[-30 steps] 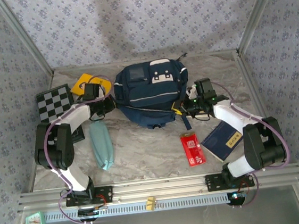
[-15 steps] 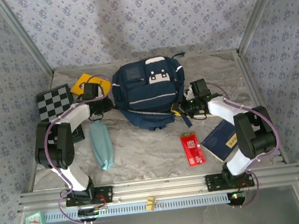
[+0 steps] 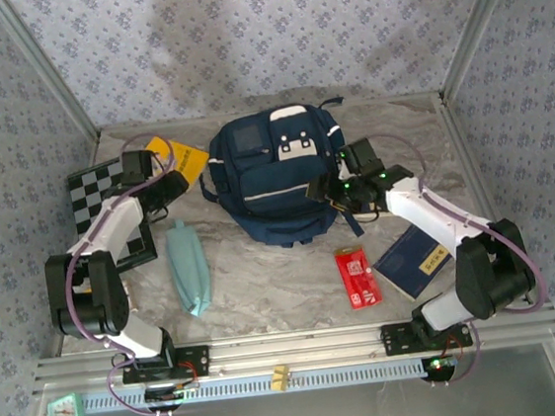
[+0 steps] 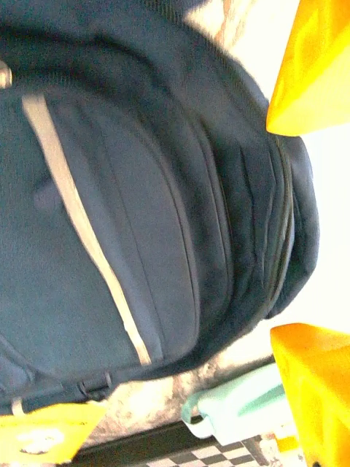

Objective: Pack the student bag
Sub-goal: Rotate the book at the top-left of the table.

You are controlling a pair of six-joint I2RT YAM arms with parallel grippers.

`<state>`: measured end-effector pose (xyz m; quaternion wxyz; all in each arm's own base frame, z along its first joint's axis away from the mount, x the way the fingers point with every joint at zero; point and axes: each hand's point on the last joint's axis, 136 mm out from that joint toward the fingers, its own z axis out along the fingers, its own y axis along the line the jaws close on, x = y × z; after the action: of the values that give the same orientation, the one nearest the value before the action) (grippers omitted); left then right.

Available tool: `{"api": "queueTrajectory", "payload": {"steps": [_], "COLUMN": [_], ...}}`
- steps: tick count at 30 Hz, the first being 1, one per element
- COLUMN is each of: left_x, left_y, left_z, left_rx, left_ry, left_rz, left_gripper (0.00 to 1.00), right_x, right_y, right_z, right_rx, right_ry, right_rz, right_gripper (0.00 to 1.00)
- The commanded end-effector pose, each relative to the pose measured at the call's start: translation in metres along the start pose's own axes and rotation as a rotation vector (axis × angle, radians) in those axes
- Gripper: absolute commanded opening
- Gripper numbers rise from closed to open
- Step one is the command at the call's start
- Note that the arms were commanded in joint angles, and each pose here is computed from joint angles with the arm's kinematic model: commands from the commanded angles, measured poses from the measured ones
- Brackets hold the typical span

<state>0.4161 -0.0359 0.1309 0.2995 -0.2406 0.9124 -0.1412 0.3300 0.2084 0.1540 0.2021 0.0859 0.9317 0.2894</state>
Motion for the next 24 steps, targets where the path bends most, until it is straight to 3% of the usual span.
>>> {"api": "queueTrajectory", "payload": {"steps": [1, 5, 12, 20, 24], "left_x": [-0.022, -0.039, -0.045, -0.027, -0.024], "left_y": [-0.005, -0.013, -0.007, 0.015, 0.008], "left_z": [0.006, 0.036, 0.087, 0.104, 0.113], "left_rx": [-0.033, -0.075, -0.177, -0.299, -0.234], "left_ry": [0.006, 0.042, 0.112, 0.149, 0.121], "left_rz": [-0.052, -0.001, 0.037, -0.102, -0.167], "left_gripper": [0.71, 0.74, 0.75, 0.75, 0.75], "right_x": [-0.004, -0.011, -0.009, -0.007, -0.008], "right_y": [0.010, 0.036, 0.041, 0.037, 0.032], "right_z": [0.005, 0.009, 0.008, 0.008, 0.007], "right_rx": [0.090, 0.070, 0.093, 0.108, 0.127], "right_ry": [-0.025, -0.038, -0.035, -0.024, -0.024], "right_rz": [-0.124, -0.173, -0.232, -0.235, -0.238], "right_gripper": [0.72, 0.73, 0.74, 0.75, 0.75]}}
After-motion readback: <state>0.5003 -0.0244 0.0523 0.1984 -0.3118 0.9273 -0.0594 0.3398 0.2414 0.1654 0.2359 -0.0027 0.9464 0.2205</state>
